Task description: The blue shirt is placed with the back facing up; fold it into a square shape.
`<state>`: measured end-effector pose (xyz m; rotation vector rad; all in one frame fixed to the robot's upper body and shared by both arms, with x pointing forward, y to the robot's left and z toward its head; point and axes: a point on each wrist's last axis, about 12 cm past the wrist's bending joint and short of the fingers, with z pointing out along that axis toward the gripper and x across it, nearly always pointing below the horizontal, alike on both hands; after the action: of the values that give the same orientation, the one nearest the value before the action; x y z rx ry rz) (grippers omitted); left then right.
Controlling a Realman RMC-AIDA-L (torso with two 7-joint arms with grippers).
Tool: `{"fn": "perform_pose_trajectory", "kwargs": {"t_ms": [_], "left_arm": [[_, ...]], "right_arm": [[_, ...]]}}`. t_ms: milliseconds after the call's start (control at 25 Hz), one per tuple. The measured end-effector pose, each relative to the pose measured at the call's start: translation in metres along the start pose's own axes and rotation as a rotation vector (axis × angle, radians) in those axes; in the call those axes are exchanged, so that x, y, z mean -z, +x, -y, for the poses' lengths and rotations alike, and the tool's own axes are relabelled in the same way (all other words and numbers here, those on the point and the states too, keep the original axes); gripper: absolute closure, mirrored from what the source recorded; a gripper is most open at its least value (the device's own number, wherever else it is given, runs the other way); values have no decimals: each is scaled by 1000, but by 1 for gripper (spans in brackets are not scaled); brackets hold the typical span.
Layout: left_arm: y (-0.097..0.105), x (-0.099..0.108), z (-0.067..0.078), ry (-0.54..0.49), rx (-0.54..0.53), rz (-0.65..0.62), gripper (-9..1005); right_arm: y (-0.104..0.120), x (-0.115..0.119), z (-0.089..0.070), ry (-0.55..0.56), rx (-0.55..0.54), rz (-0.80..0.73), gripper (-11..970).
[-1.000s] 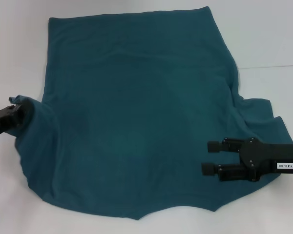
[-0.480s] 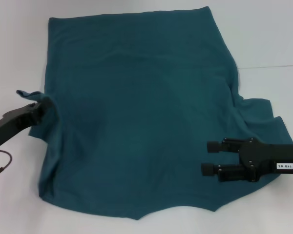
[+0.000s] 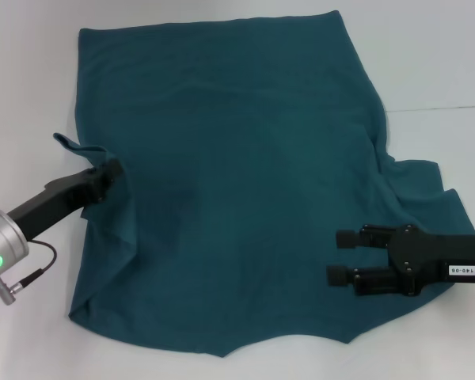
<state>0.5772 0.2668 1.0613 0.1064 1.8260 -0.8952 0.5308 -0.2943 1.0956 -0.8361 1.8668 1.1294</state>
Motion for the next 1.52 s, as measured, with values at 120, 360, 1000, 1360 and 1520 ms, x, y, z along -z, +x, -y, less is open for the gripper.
{"fn": "perform_pose_trajectory", "kwargs": {"t_ms": [120,360,1000,1360,1520], "left_arm": [[3,-3,2,5,5,-7,994],[13,-12,10,30,26,-27,974],[23,-23,19,61,14,-80,442],[18,-3,22,149,-6,20,185],[21,2,26,183,-68,37,109]], "right_arm": [[0,0,0,-1,-1,0,113],[0,-1,0,-3,-4,-2,115],[0,0,-1,-6,-8,3,119],[2,7,0,23,-23,39,122],[6,15,1,58,-43,73,123]]}}
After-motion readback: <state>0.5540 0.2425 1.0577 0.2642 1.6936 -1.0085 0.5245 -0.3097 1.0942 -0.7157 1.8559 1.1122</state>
